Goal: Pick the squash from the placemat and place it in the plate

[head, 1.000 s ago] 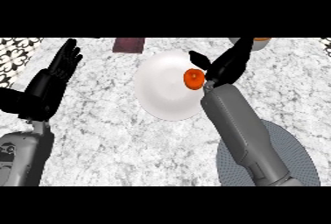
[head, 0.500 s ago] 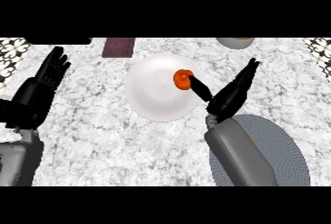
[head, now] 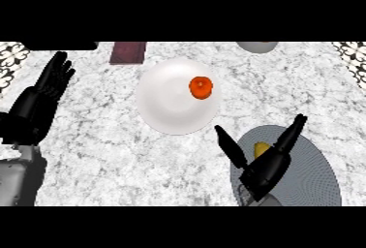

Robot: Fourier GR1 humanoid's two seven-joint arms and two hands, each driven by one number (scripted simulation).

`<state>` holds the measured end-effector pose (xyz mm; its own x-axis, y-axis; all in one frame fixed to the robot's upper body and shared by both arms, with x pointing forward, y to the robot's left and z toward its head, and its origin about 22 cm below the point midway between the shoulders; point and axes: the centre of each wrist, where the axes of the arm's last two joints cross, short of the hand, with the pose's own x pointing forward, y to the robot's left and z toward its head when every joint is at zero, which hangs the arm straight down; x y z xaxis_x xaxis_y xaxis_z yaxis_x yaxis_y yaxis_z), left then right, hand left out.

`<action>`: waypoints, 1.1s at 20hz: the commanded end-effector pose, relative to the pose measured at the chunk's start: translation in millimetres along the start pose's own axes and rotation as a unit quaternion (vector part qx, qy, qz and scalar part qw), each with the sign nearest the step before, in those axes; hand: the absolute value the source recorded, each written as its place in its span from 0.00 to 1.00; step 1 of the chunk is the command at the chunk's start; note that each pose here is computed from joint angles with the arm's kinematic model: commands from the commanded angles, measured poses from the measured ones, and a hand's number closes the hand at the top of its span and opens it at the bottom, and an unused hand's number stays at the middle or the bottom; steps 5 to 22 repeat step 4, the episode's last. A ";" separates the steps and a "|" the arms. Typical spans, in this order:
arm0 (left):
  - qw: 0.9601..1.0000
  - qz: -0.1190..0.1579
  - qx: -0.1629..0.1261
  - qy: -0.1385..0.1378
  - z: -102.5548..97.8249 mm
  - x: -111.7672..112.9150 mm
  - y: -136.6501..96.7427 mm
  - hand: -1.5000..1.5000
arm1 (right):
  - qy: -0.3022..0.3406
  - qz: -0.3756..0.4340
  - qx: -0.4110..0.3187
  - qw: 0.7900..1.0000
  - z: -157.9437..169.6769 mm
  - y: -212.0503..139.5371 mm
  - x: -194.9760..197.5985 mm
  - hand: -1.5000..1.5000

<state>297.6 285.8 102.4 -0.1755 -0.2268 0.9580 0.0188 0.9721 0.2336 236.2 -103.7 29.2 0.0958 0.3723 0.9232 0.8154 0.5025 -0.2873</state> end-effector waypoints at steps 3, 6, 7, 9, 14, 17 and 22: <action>1.000 0.004 0.000 0.010 -2.4 -10.3 3.1 0.50 | 0.033 0.018 -0.015 0.999 31.0 -61.6 5.0 0.00; 1.000 0.006 -0.003 -0.002 5.0 -10.5 -2.7 0.50 | 0.031 0.036 -0.019 0.999 36.3 -60.9 -0.4 0.00; 1.000 0.006 -0.003 -0.002 5.0 -10.5 -2.7 0.50 | 0.031 0.036 -0.019 0.999 36.3 -60.9 -0.4 0.00; 1.000 0.006 -0.003 -0.002 5.0 -10.5 -2.7 0.50 | 0.031 0.036 -0.019 0.999 36.3 -60.9 -0.4 0.00; 1.000 0.006 -0.003 -0.002 5.0 -10.5 -2.7 0.50 | 0.031 0.036 -0.019 0.999 36.3 -60.9 -0.4 0.00; 1.000 0.006 -0.003 -0.002 5.0 -10.5 -2.7 0.50 | 0.031 0.036 -0.019 0.999 36.3 -60.9 -0.4 0.00; 1.000 0.006 -0.003 -0.002 5.0 -10.5 -2.7 0.50 | 0.031 0.036 -0.019 0.999 36.3 -60.9 -0.4 0.00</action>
